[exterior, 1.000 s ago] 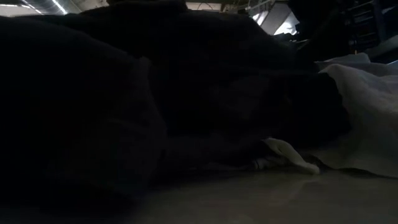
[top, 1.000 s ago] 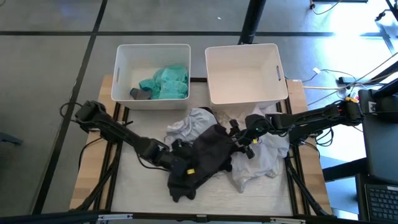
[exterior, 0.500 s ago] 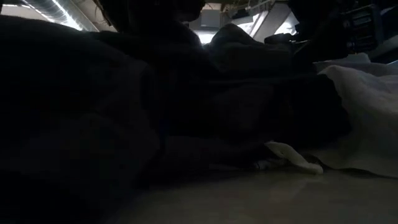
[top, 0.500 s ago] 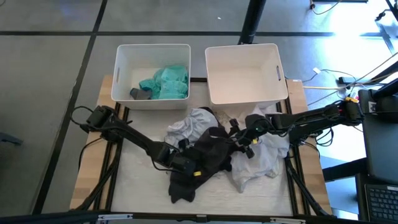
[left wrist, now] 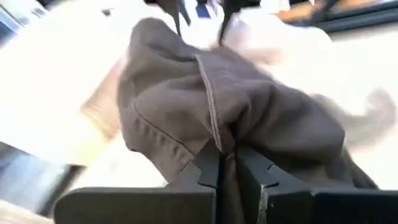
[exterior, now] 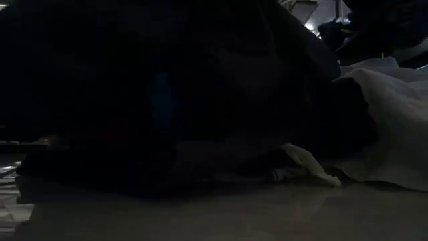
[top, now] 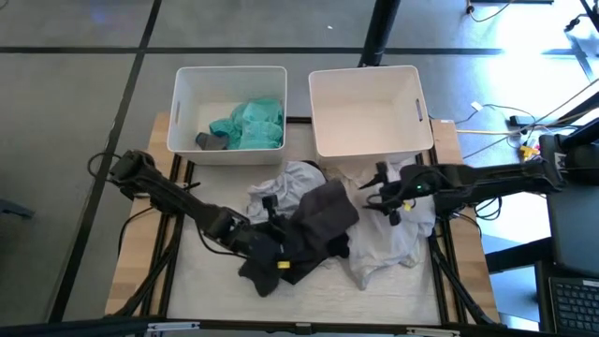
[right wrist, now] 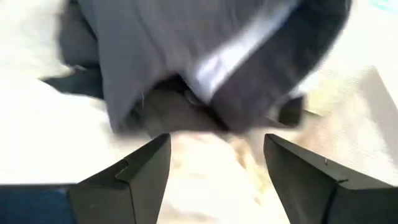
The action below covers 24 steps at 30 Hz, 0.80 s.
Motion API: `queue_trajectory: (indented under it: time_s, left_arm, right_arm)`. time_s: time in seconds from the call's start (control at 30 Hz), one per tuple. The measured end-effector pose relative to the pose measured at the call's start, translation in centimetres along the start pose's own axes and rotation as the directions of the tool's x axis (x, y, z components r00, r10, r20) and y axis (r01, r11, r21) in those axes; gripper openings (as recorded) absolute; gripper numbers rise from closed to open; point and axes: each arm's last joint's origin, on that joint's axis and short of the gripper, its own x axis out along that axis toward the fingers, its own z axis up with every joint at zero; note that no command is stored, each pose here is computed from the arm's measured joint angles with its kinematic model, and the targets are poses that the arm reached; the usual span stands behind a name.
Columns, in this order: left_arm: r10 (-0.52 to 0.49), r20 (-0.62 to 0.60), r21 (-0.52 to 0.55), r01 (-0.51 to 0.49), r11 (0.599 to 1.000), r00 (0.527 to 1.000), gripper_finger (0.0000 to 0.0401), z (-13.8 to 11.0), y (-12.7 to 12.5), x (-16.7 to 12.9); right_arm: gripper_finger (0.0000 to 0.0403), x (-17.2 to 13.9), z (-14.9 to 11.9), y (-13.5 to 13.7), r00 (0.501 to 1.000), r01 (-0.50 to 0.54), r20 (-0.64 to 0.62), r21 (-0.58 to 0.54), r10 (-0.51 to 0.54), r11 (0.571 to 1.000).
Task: Sort clothes
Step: Put the black shorts into the left white laundry bin
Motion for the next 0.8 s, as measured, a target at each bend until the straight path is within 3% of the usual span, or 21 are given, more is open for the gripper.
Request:
queue_trajectory:
  time_s: [0.3, 0.5, 0.8]
  left_arm:
    - [0.091, 0.21, 0.067, -0.108, 0.992, 0.974, 0.0018, 4.4, 3.8, -3.2]
    - [0.171, 0.429, 0.099, -0.235, 0.967, 0.887, 0.0019, 8.0, 7.0, -6.1]
    - [0.33, 0.529, 0.069, -0.427, 0.901, 0.782, 0.0021, 9.9, 12.2, -7.7]
  right_arm:
    - [0.0259, -1.3, -0.5, -0.4, 0.983, 0.168, -0.069, -0.03, -0.17, 0.985]
    - [0.0259, -0.8, -0.7, -0.6, 0.963, 0.226, -0.127, -0.092, -0.237, 0.97]
    - [0.0259, 0.1, -0.9, -0.5, 0.959, 0.212, -0.166, -0.108, -0.228, 0.971]
